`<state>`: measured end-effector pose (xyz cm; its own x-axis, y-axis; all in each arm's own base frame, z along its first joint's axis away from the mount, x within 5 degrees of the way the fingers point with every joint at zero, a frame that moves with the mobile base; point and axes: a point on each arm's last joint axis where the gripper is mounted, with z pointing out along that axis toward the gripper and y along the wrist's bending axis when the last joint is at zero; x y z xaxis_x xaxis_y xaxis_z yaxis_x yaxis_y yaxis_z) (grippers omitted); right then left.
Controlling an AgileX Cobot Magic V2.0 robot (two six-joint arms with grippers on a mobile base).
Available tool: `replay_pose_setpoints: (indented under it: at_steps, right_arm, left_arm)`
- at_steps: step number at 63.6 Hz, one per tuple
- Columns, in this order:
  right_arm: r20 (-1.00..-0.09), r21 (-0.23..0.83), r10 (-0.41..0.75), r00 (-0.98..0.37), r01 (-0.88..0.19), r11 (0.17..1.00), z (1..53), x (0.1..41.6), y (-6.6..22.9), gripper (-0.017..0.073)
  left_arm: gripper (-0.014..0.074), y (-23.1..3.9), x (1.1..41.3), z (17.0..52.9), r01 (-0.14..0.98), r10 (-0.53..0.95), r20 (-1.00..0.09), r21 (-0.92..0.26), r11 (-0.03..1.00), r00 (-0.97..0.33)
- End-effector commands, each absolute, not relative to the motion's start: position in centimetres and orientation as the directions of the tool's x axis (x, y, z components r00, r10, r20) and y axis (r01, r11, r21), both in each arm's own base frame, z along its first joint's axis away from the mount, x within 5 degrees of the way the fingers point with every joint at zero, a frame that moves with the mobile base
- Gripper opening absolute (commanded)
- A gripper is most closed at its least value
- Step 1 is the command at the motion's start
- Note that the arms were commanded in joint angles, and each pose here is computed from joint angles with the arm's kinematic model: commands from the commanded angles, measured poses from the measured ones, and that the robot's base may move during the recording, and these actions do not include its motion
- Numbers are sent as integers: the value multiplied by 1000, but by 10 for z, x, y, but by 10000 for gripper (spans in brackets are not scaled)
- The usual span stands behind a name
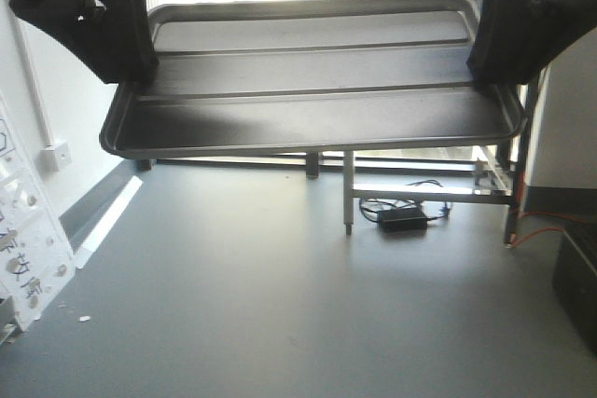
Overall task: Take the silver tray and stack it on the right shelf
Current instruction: 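Drive the base to another shelf while holding the tray level, then position the held tray above the silver tray on the shelf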
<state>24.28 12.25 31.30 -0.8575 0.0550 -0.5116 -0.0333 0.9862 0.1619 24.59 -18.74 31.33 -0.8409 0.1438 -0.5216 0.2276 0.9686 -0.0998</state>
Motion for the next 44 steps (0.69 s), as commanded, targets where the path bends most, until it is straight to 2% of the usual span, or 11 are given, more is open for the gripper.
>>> replay_pose_setpoints:
  at_steps: [1, 44]
  right_arm:
    - [-602, 159, 43, -797, -67, 985, 333, 243, 119, 60]
    - [-602, 159, 43, -797, -67, 985, 333, 243, 119, 60]
  left_arm:
    - [-92, -183, 244, 332, 254, 164, -583, -76, 964, -796]
    - [-92, -189, 251, 320, 254, 181, -557, -56, 966, -810]
